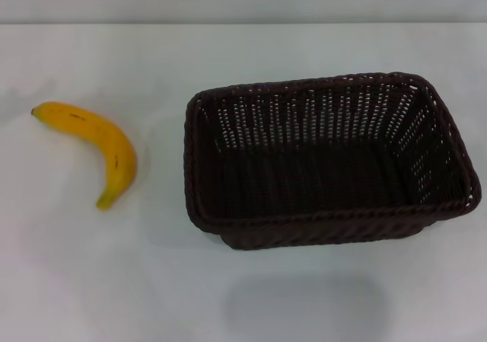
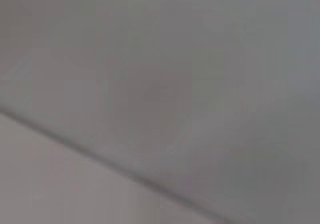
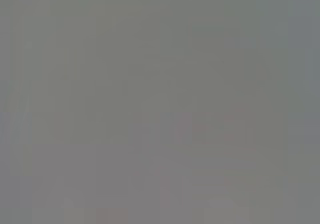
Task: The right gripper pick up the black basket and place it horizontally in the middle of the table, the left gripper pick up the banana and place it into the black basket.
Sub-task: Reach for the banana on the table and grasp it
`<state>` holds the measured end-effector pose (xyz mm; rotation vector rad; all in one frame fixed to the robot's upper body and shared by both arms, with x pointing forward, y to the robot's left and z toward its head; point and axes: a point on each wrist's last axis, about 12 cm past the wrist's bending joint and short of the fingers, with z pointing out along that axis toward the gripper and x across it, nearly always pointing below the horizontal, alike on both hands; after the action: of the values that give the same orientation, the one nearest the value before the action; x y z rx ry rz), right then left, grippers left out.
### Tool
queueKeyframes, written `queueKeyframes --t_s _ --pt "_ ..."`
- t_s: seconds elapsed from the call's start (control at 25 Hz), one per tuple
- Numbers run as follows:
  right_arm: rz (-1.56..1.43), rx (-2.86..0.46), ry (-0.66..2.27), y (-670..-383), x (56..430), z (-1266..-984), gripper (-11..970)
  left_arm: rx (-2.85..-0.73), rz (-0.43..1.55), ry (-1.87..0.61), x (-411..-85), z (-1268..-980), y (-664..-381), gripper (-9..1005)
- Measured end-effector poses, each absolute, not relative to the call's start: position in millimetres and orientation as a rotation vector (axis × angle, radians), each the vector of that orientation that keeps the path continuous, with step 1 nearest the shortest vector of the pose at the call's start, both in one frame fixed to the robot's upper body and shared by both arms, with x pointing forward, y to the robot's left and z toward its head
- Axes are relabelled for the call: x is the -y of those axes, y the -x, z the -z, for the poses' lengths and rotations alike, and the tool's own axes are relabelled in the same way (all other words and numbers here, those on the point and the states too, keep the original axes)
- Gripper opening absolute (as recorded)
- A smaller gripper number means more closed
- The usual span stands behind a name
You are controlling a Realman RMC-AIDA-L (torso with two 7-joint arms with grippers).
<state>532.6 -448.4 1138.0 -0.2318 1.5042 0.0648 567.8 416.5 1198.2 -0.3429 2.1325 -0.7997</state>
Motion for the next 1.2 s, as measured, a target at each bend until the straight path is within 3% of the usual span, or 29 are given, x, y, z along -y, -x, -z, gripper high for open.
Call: queueKeyframes --t_s 0.28,0.52,0.92,1.2 --pt "0.04 -1.464 0.267 -531 454 -1141 783 -2.495 0.663 0.337 -397 -1237 -601 818" --pt "0.062 -1.438 0.316 -547 443 -1146 783 -2.721 0.524 0.333 -376 -1246 -612 810" --pt "0.115 -1.438 0.339 -547 444 -1141 783 -2.895 0.573 0.284 -295 -1201 -644 798" --pt "0.139 -1.444 0.346 -548 445 -1140 783 -2.975 0.465 0.328 -282 -1183 -642 790"
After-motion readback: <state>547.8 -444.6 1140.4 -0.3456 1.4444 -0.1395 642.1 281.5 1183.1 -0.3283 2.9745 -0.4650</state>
